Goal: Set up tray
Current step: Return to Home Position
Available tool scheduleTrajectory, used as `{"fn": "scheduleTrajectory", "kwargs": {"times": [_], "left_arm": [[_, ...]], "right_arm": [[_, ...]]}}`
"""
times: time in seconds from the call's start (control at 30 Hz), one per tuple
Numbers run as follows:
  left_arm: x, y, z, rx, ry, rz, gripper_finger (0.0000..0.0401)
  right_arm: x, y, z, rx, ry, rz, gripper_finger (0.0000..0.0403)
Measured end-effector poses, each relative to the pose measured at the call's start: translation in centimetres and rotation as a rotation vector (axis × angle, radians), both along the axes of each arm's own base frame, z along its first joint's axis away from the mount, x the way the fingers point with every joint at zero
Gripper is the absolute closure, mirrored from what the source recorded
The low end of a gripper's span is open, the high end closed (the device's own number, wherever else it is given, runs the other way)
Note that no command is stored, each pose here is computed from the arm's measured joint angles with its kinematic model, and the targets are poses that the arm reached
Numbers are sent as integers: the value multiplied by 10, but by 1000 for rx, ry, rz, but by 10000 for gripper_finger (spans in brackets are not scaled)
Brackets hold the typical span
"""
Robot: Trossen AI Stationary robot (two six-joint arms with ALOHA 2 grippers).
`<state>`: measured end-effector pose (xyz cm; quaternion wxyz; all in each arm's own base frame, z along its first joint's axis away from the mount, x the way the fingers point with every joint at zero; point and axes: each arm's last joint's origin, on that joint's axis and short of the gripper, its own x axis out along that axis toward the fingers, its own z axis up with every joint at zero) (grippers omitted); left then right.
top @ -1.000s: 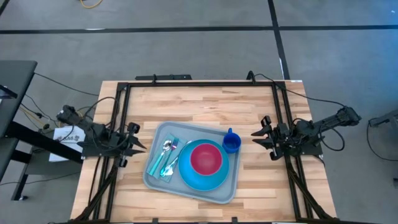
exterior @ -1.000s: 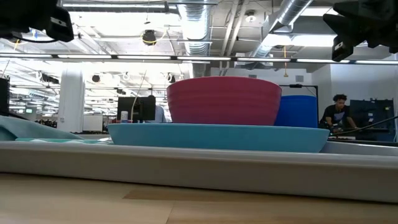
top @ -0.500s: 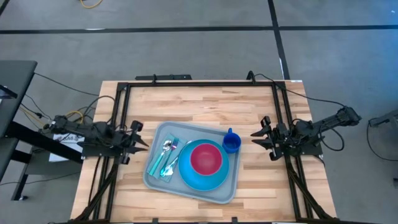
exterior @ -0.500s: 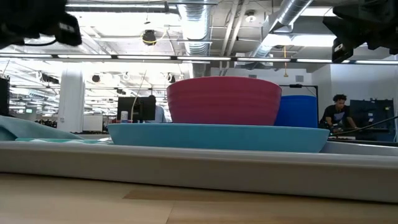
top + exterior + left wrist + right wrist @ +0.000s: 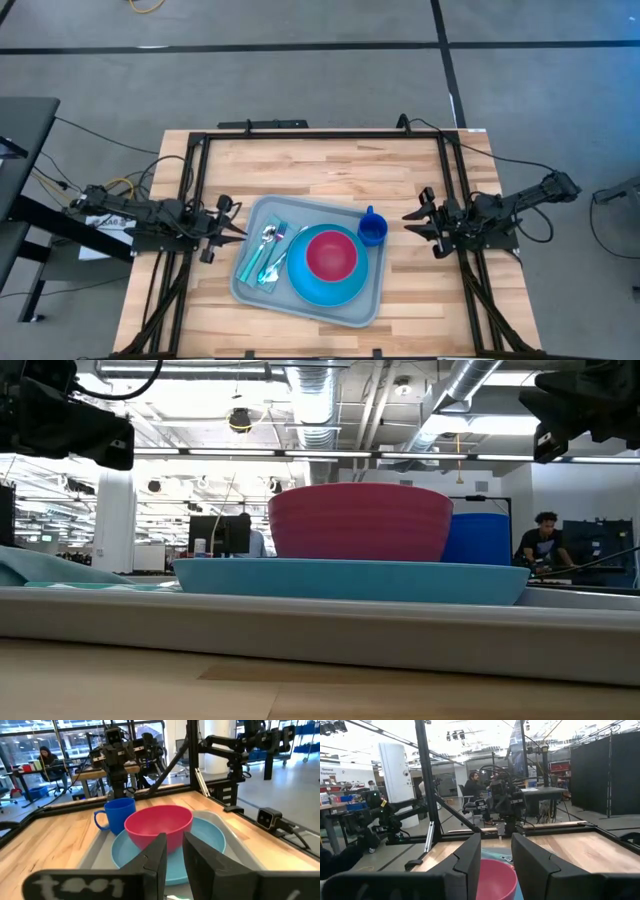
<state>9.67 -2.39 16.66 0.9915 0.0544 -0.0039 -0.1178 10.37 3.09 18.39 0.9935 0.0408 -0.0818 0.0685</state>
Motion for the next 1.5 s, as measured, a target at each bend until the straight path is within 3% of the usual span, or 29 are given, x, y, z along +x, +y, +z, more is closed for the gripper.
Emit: {"fn": "scheduleTrajectory", "kwargs": {"times": [1.5], "left_arm": [[0, 0, 0, -11, 7, 3, 350]], "right_arm": [[0, 0, 0, -1, 4, 0, 301]]}}
